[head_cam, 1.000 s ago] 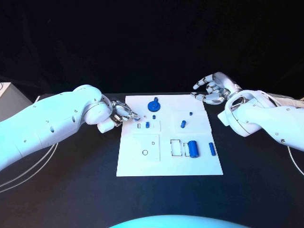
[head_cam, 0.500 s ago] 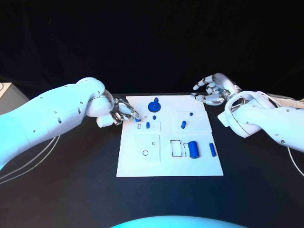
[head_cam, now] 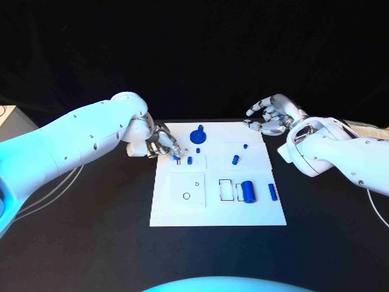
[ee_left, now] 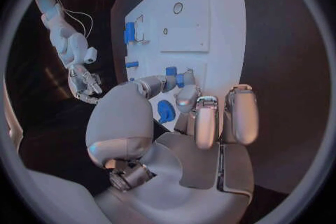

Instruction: Assemble the parts on the task board

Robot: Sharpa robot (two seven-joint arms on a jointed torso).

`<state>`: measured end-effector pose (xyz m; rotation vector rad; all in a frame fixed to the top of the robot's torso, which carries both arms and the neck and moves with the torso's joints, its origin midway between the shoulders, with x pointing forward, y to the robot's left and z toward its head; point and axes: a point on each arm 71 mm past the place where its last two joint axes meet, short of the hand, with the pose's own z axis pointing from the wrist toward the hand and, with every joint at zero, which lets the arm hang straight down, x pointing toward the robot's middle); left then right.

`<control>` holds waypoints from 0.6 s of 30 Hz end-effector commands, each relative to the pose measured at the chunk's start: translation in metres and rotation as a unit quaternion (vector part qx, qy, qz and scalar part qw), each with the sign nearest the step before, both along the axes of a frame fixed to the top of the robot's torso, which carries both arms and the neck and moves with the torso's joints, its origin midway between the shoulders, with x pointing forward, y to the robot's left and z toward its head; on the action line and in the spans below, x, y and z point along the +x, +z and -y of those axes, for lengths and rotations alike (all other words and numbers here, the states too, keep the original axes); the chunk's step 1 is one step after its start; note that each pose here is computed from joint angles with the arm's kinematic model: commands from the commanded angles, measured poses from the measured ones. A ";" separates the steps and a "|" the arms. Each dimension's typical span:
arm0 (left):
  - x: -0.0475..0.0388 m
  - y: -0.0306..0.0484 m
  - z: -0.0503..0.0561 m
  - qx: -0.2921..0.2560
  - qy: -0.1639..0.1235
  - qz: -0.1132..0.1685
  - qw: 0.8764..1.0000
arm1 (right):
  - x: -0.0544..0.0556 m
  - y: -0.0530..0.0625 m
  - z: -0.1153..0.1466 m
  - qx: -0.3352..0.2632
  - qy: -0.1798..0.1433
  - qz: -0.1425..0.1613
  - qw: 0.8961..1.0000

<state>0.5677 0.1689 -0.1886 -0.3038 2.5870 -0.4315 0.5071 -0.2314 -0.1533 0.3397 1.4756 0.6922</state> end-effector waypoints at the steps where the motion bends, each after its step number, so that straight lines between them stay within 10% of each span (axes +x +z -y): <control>1: 0.0011 0.0012 0.004 0.038 -0.023 0.010 0.999 | 0.000 0.000 -0.002 -0.006 0.008 0.002 1.000; 18: 0.0013 -0.0055 0.018 0.081 -0.063 0.032 0.994 | -0.001 0.000 -0.005 -0.006 0.011 0.003 1.000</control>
